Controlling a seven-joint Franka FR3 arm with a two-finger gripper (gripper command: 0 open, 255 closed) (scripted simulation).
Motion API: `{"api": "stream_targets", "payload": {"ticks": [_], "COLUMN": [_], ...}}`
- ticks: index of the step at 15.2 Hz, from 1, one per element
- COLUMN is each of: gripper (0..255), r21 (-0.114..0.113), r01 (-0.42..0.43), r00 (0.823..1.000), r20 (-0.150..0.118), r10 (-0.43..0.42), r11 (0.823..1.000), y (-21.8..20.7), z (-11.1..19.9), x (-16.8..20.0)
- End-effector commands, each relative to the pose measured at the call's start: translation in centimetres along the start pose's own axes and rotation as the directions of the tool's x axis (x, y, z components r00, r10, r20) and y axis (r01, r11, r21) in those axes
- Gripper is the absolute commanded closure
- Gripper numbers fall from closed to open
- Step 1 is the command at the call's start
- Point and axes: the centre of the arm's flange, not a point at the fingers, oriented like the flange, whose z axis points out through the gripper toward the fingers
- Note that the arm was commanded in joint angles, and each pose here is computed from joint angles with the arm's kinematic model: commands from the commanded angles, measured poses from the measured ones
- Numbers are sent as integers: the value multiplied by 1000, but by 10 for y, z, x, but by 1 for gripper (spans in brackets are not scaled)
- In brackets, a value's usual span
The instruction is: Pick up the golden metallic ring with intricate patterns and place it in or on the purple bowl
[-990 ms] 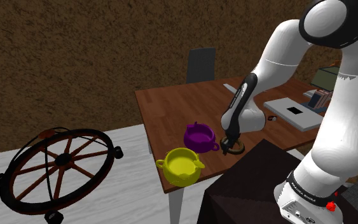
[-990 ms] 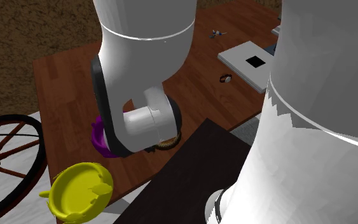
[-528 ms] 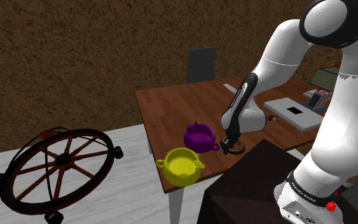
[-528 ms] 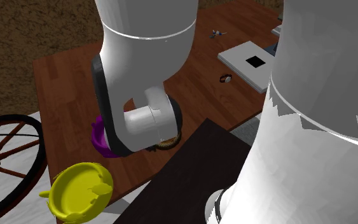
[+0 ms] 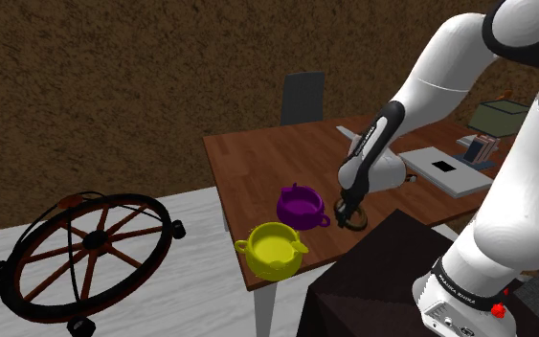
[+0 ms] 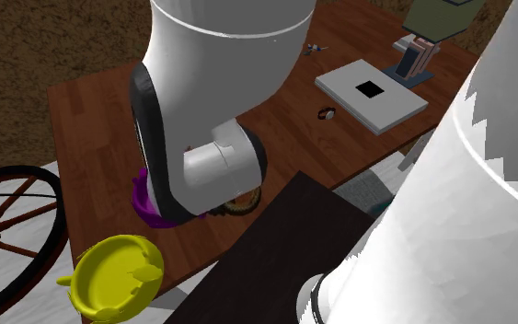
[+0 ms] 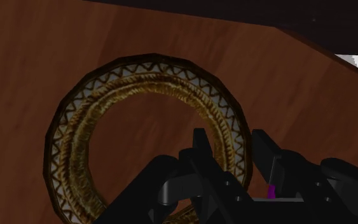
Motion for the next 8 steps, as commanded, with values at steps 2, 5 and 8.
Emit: {"api": "stream_targets", "payload": {"ticks": [2,5,8], "gripper": [255,255,255], "r21": [0,0,0], "r01": [0,0,0], "r00": [1000,1000,1000], "r20": [1,1,1], "r10": [0,0,0], "r11": [1000,1000,1000], "y": [-1,-2,-3], "z": [-16,-32,-48], "x": [0,-1,-1]}}
